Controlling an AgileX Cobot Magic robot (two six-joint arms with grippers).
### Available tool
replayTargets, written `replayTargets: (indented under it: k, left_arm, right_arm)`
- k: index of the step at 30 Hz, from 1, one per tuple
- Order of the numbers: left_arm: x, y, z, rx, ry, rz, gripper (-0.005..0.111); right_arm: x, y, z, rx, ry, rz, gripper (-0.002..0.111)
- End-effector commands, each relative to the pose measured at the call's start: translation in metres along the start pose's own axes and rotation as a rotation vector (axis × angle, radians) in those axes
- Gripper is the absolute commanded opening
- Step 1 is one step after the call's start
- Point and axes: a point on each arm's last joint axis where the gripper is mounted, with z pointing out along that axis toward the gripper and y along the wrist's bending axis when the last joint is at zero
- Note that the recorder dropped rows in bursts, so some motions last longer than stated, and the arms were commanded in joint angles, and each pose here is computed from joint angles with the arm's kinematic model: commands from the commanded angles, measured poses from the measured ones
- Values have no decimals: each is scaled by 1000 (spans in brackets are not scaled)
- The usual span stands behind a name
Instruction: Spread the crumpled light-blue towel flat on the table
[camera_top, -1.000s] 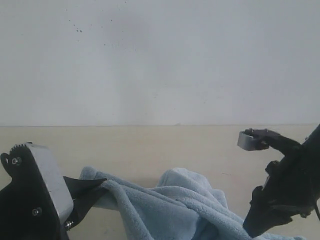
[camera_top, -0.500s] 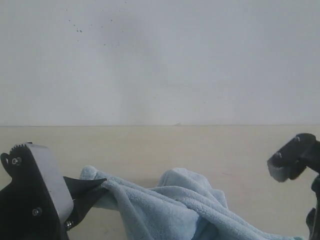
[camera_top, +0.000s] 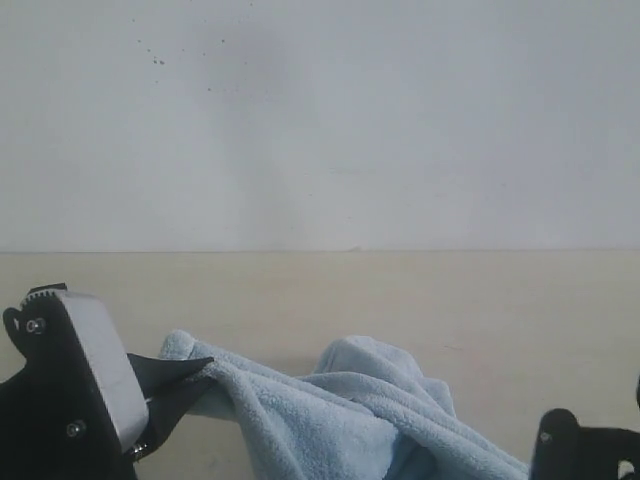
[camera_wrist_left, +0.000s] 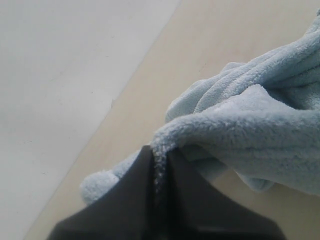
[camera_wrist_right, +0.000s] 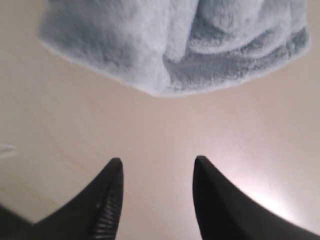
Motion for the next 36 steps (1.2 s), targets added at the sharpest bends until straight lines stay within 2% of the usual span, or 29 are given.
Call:
replayTargets:
  k: [1, 3, 6, 13, 16, 19, 23, 25, 27, 28, 33, 36]
  left_arm:
    - [0, 1, -1, -14, -6, -5, 4]
    - [0, 2, -1, -17, -8, -5, 4]
    - [0, 2, -1, -17, -8, -5, 4]
    - [0, 2, -1, -17, -8, -5, 4]
    - [0, 2, -1, -17, -8, -5, 4]
    - [0, 2, -1, -17, -8, -5, 4]
    - [0, 2, -1, -17, -8, -5, 4]
    - [-1, 2, -1, -20, -9, -2, 4]
    - [-1, 2, -1, -20, -9, 10, 4]
    - [-1, 2, -1, -20, -9, 10, 4]
    - [-1, 2, -1, -25, -10, 12, 4]
    - [-1, 13, -4, -132, -10, -18, 4]
  right_arm:
    - [2, 6, 13, 66, -66, -36, 42]
    - [-5, 8, 14, 81, -142, -43, 42]
    - [-24, 7, 9, 100, -348, 4, 42]
    - [-25, 7, 11, 98, -338, -22, 42]
    - [-16, 19, 26, 47, -296, 18, 42]
    - [-14, 26, 36, 70, -363, -40, 42]
    - [-21, 21, 30, 82, -414, 40, 41]
    - [-21, 17, 29, 103, -404, 57, 30]
    - [-20, 14, 28, 129, -393, 81, 7]
    - [-20, 12, 27, 144, -388, 99, 0]
    - [-21, -7, 15, 272, -385, 233, 0]
    - [-16, -26, -7, 402, -386, 398, 0]
